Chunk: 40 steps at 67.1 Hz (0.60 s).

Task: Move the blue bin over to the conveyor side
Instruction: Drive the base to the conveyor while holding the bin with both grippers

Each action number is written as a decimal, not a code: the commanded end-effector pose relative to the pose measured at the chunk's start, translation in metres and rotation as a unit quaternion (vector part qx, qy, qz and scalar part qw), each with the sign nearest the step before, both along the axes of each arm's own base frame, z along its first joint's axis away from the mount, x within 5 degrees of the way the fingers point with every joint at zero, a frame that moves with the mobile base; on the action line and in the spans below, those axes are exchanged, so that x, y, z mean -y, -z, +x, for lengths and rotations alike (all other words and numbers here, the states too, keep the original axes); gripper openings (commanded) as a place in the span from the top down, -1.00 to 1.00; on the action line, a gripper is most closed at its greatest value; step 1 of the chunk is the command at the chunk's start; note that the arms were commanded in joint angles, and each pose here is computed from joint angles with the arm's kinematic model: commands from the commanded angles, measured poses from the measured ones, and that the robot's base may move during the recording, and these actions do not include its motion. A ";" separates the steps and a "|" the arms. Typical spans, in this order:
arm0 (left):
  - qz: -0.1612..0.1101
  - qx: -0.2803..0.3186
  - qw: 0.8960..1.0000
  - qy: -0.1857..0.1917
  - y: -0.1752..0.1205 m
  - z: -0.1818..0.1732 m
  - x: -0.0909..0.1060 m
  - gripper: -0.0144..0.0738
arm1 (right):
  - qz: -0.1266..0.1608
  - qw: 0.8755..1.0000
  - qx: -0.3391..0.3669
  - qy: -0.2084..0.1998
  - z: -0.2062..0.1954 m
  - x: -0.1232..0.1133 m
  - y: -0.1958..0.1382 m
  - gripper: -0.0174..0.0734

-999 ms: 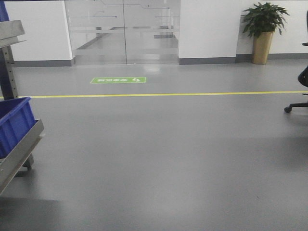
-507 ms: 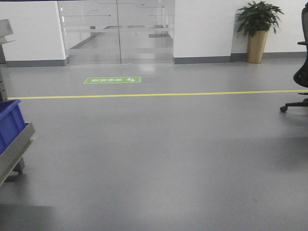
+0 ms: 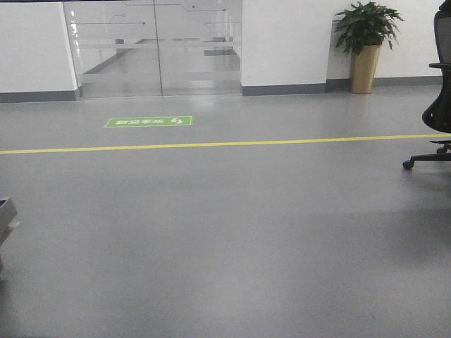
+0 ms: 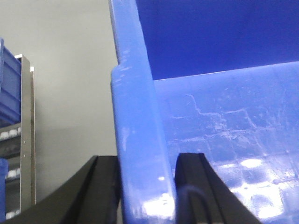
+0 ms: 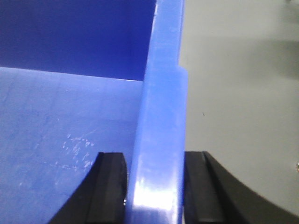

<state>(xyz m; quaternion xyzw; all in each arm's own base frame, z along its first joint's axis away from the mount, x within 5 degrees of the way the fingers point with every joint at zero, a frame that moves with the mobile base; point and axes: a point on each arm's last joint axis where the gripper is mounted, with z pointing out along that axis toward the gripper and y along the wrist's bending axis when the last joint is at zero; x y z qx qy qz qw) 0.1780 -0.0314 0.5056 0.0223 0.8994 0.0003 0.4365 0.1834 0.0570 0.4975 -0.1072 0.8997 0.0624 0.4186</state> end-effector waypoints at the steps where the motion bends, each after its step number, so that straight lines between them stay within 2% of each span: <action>1: -0.018 0.061 0.998 0.026 -0.015 -0.004 0.004 0.71 | 0.023 0.997 0.073 -0.013 -0.002 -0.001 -0.017 0.79; 40: -0.018 0.061 0.998 0.026 -0.015 -0.004 0.004 0.71 | 0.023 0.997 0.073 -0.013 -0.002 -0.001 -0.017 0.79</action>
